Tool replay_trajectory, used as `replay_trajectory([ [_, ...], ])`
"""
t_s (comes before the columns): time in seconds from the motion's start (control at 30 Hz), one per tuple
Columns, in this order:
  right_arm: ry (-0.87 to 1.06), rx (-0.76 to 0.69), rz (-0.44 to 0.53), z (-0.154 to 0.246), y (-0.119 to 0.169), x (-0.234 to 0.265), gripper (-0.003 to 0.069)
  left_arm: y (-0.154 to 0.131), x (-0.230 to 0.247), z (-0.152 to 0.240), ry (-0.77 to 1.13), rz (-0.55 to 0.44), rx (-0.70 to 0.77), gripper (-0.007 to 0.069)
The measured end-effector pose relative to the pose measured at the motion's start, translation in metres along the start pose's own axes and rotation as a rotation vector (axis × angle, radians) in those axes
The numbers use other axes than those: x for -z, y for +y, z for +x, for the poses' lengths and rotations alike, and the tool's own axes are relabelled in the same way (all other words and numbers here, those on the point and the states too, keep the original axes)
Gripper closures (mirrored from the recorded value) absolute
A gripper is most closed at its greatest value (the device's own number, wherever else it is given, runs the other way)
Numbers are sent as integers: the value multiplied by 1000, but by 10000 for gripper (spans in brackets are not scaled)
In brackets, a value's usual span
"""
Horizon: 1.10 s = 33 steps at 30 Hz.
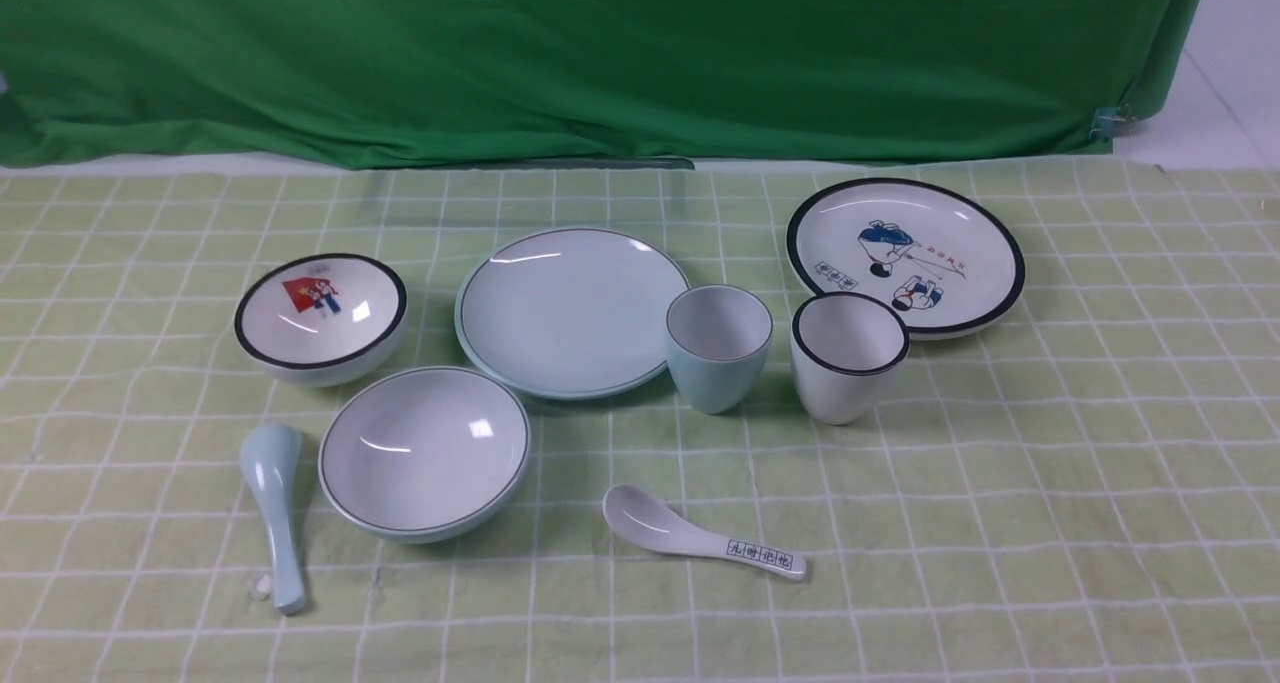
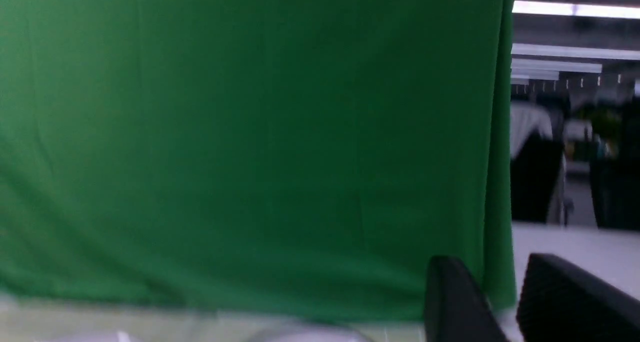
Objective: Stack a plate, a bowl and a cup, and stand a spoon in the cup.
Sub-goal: Use the left arm to grab a blue rice bowl
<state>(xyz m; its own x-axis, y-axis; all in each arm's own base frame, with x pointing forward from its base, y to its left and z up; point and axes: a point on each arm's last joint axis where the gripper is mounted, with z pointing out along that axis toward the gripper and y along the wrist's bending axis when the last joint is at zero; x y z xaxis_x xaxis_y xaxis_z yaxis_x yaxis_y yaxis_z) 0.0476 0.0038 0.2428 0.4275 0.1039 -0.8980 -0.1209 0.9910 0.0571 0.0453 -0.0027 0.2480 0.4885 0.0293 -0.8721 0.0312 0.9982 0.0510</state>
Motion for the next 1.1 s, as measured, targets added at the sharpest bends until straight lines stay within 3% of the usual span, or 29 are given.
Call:
replay_trajectory([
  [0.13,-200,-114,-13,-18,0,2,426,1,2,-17,-191,-8,29,654],
  [0.3,-232,-174,-21,-21,0,0,447,4,2,-28,-266,-13,192,654],
  [0.37,-210,-159,-17,-26,1,-6,485,5,-6,-47,-261,-12,207,654],
  [0.5,-138,5,0,-54,3,-33,617,7,-38,-89,-138,-5,138,654],
  [0.63,-9,149,4,-64,4,-70,645,7,-87,-96,50,-9,29,654],
  [0.87,352,175,-16,-32,4,-123,645,2,-161,-36,540,25,22,654],
  [0.9,542,131,-17,-16,4,-133,645,0,-170,-15,753,37,58,654],
  [0.93,544,124,-15,-16,4,-135,645,-1,-171,-12,778,39,63,654],
  [1.0,852,62,-6,9,5,-141,645,-7,-179,14,1040,71,103,654],
  [1.07,1065,50,-18,28,7,-143,645,-13,-183,41,1262,107,137,650],
  [1.1,1084,51,-23,30,8,-143,645,-14,-184,46,1286,109,141,648],
])
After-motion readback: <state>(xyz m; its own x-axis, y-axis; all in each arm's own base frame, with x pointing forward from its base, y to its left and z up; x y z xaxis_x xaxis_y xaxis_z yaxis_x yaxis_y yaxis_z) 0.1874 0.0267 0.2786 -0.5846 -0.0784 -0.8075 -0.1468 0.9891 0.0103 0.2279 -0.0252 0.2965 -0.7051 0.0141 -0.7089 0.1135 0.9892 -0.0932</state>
